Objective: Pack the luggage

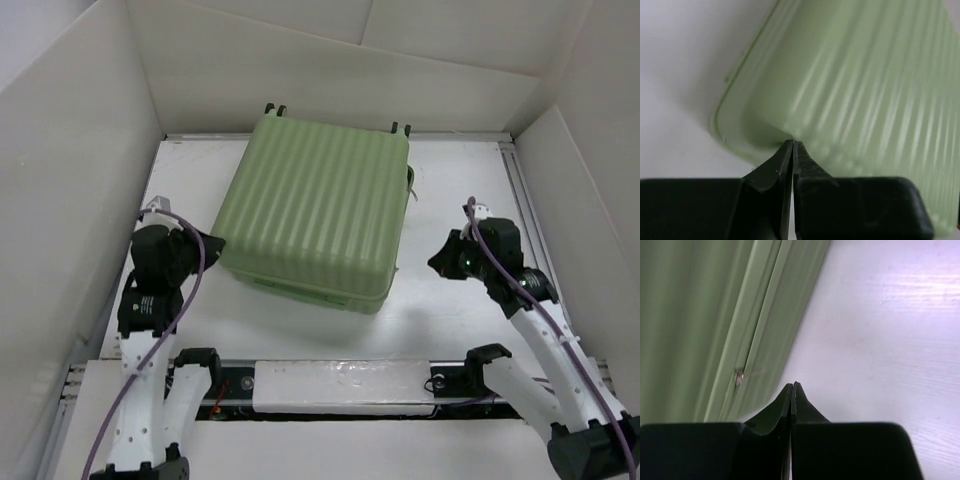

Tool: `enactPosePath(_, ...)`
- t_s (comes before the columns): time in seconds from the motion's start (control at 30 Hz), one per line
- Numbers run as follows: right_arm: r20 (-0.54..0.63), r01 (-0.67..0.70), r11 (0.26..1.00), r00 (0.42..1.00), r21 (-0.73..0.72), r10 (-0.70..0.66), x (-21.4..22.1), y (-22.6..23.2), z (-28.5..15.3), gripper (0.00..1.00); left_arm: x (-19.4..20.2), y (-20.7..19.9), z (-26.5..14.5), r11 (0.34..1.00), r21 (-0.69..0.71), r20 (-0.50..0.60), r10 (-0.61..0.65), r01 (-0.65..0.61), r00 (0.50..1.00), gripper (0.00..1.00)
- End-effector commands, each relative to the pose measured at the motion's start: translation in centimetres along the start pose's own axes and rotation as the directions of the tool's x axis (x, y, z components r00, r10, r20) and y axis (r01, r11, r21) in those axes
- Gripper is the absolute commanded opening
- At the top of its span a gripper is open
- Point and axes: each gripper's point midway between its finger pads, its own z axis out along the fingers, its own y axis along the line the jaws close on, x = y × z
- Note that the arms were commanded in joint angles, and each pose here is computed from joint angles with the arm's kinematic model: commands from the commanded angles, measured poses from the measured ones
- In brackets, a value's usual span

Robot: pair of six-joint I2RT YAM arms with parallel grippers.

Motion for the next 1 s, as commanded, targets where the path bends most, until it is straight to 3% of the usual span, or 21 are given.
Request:
enactPosePath(0.0,-0.101,0.029,0.994,0.994,-0.104,-0.040,3.9,1.3,-0.6,0.00,4.6,1.6,-2.3,0.999,-0.032,-0.139,-0.029,0.025,0.990,0.00)
enactPosePath(0.03,-0.122,0.032,0.992,0.991,-0.125,-0.047,4.6,1.6,-0.5,0.00,5.0,1.3,-3.1,1.000,-0.009,-0.140,-0.025,0.024,0.990,0.00)
enactPosePath(0.13,-0.147,0.066,0.978,0.984,-0.198,-0.096,5.8,3.2,-0.4,0.00,9.5,2.6,-2.9,0.996,-0.007,-0.286,-0.089,0.091,0.954,0.00)
enactPosePath(0.3,-0.150,0.126,0.942,0.972,-0.311,-0.180,6.7,5.5,0.8,0.06,11.7,2.8,-1.6,0.985,0.061,-0.318,-0.133,0.160,0.939,0.03)
enactPosePath(0.43,-0.163,0.162,0.909,0.957,-0.385,-0.240,7.3,7.8,1.7,0.07,10.2,3.0,-0.1,0.989,0.061,-0.255,-0.112,0.131,0.960,0.04)
enactPosePath(0.47,-0.153,0.166,0.907,0.959,-0.386,-0.240,7.0,8.3,1.9,0.07,9.4,2.7,0.1,0.990,0.069,-0.229,-0.104,0.123,0.968,0.09)
enactPosePath(0.67,-0.138,0.136,0.882,0.966,-0.452,-0.220,7.9,12.4,3.6,0.06,8.4,2.5,5.3,0.987,0.099,-0.245,-0.098,0.126,0.965,0.10)
enactPosePath(0.83,-0.106,0.145,0.900,0.973,-0.410,-0.205,7.4,14.0,5.0,0.06,4.5,-0.1,7.8,0.978,0.202,-0.152,-0.025,0.056,0.988,0.10)
enactPosePath(0.97,-0.067,0.175,0.912,0.975,-0.372,-0.214,6.6,15.6,6.2,0.06,2.2,-2.5,6.8,0.958,0.285,-0.086,0.040,-0.014,0.995,0.10)
